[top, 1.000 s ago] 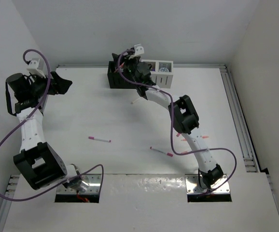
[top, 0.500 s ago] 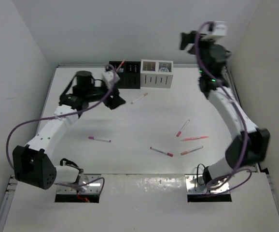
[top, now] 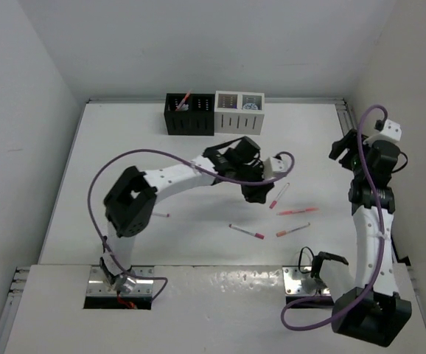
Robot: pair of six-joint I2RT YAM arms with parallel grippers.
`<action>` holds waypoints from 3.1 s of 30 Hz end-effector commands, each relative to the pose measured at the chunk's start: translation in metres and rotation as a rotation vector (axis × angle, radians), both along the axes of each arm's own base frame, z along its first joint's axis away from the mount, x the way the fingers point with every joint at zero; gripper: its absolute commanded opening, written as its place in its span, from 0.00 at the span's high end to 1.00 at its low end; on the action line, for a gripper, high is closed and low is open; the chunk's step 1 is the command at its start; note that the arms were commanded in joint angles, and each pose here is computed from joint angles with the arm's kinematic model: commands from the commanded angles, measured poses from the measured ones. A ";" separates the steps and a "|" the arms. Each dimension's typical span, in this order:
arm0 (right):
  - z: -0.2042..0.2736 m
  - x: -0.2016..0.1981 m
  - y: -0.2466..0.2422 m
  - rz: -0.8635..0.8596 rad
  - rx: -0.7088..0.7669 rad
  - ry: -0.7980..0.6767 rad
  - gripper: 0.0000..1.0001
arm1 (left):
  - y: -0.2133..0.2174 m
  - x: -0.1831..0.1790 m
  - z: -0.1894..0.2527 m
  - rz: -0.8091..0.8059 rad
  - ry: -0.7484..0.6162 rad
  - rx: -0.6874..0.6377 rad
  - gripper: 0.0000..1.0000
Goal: Sort the stationery into containers
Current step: Pick up the pen from the center of the board, then place the pen in the storage box.
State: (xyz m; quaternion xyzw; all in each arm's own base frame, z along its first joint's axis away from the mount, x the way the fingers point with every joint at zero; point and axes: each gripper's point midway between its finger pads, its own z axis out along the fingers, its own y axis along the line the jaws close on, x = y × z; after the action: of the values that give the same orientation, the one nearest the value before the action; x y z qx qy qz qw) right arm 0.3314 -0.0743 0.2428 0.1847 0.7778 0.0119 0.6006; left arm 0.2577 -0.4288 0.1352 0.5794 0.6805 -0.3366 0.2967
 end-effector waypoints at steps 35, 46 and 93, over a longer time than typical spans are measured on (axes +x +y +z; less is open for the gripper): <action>0.012 -0.011 -0.011 0.034 0.216 0.031 0.36 | -0.108 -0.014 -0.111 -0.133 -0.060 0.152 0.62; 0.014 -0.012 -0.011 0.040 0.203 0.032 0.37 | -0.096 -0.032 -0.140 -0.141 -0.112 0.243 0.69; 0.139 0.089 0.240 0.806 0.587 -0.136 0.34 | 0.126 0.088 0.155 0.484 -0.003 -0.371 1.00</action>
State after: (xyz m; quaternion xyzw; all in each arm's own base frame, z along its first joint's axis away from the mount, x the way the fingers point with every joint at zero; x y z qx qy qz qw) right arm 0.4204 0.1329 0.3395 0.0768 0.7397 0.4393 0.5040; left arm 0.3472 -0.3183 0.2683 0.3593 0.7409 -0.3424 0.4525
